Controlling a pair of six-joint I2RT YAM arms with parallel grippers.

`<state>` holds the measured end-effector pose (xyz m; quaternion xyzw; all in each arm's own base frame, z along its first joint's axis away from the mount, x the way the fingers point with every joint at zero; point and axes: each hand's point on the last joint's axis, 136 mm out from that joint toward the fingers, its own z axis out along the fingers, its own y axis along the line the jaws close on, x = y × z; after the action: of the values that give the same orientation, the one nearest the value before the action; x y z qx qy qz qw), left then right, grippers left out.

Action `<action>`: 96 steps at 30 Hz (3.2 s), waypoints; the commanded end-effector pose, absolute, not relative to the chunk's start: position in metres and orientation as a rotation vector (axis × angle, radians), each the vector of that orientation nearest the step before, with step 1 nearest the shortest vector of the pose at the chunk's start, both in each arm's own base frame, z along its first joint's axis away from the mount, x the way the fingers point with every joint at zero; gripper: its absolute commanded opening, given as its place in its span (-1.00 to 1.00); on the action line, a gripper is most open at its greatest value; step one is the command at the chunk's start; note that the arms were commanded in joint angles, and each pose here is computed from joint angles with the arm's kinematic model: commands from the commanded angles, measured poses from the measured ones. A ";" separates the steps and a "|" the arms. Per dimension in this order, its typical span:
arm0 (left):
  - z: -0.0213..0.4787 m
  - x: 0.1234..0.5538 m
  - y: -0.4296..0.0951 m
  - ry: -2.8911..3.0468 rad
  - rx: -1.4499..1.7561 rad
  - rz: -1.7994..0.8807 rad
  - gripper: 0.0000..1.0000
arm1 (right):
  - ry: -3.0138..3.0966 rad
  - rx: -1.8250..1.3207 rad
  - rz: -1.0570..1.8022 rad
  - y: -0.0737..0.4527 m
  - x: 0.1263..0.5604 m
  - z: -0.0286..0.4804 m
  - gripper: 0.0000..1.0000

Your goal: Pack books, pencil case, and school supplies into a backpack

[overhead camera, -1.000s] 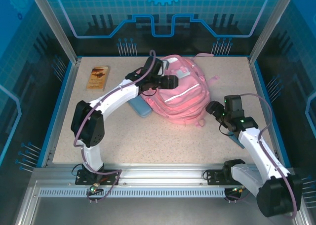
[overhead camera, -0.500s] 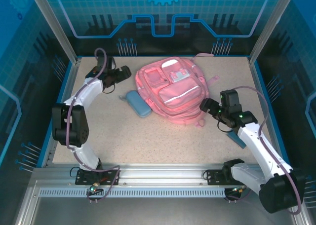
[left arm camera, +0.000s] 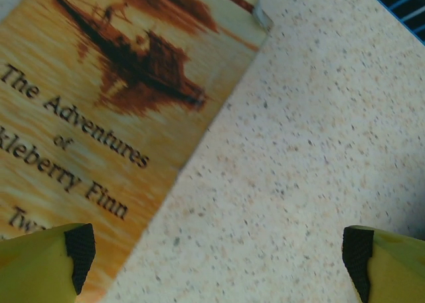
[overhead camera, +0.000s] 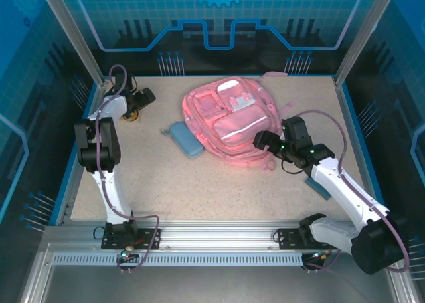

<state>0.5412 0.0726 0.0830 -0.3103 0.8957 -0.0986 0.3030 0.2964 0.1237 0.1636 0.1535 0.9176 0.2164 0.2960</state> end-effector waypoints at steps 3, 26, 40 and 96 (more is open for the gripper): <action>0.057 0.539 0.084 2.469 -0.877 -0.244 0.95 | 2.410 0.370 0.625 0.139 0.306 0.184 0.92; 0.030 0.456 0.031 2.689 -1.016 -0.355 0.89 | 2.393 0.343 0.659 0.150 0.303 0.195 0.89; 0.034 0.345 -0.013 2.641 -1.094 -0.354 0.86 | 2.367 0.320 0.718 0.166 0.304 0.205 0.87; 0.049 0.269 0.002 2.594 -1.113 -0.366 0.50 | 2.916 -0.692 0.416 0.458 0.268 0.003 -0.05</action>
<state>0.2736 0.0017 0.0427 -0.3965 0.8983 -0.1242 0.1432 0.2891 0.4920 0.0307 -0.2099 0.9502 0.2022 0.1102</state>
